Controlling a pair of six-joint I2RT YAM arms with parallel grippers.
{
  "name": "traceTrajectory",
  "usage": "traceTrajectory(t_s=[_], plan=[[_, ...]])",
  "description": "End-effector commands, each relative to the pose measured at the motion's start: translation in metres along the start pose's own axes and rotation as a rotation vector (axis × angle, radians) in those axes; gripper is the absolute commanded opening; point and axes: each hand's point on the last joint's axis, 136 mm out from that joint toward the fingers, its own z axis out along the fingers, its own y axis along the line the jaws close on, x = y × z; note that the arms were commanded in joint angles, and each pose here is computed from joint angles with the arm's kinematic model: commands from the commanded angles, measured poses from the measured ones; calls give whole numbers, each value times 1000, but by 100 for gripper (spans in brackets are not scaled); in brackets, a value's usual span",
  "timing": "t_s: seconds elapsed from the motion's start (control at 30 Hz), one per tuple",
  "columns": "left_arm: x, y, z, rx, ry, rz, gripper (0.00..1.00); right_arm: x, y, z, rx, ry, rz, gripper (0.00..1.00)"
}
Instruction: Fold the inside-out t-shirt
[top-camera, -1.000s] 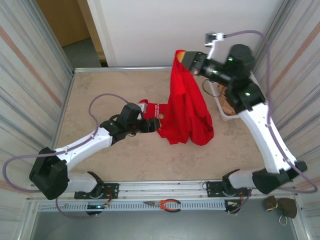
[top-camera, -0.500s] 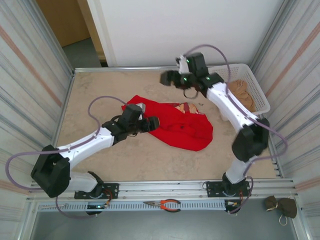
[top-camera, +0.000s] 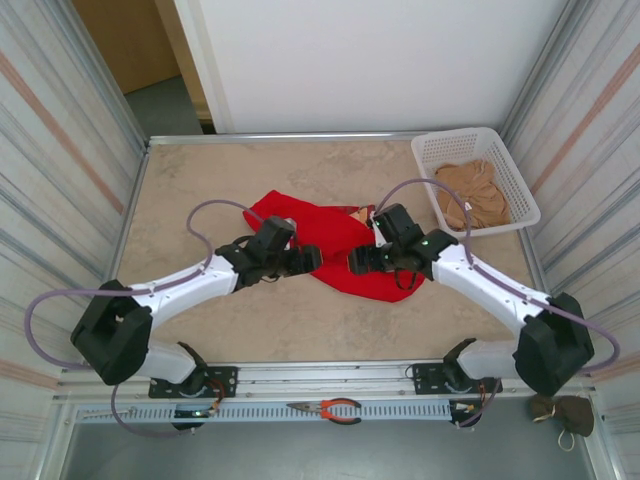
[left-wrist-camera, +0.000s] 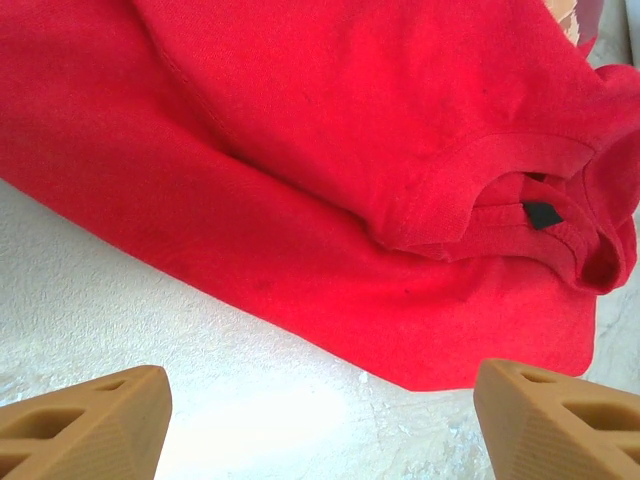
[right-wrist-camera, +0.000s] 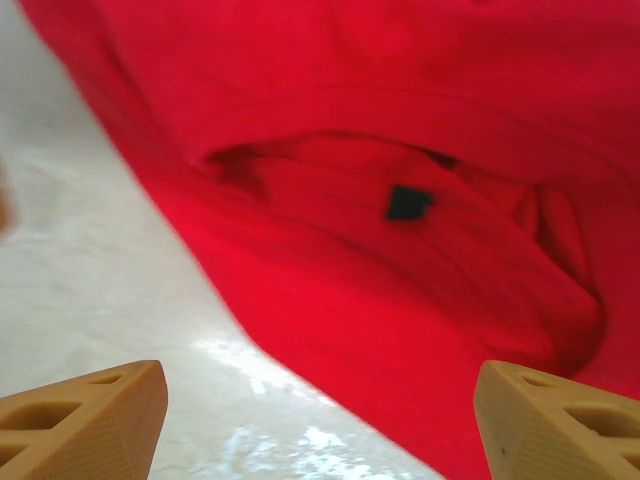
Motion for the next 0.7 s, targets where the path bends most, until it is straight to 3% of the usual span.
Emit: traceTrajectory(t_s=[0.0, 0.27, 0.3, 0.33, 0.4, 0.43, 0.53, 0.67], plan=[[-4, 1, -14, 0, -32, -19, 80, 0, -35, 9, 198, 5, -67, 79], [-5, -6, -26, 36, -38, -24, 80, 23, -61, 51, 257, 153, -16, 72], [-5, -6, -28, 40, -43, -24, 80, 25, -61, 54, 234, 167, 0, 68], [-5, -7, -30, 47, -46, -29, 80, 25, -60, 56, 217, 170, 9, 56], [-6, -8, -34, 59, -50, -36, 80, 19, -58, 52, 200, 169, 22, 13], [-6, -8, -35, 65, -52, -38, 80, 12, -54, 47, 179, 154, 25, 0], [-6, -6, -39, 72, -57, -50, 80, -22, -32, 15, 82, 61, 37, 0], [-4, -1, -40, 73, -62, -52, 80, -80, 5, -58, -67, -122, 49, 0]])
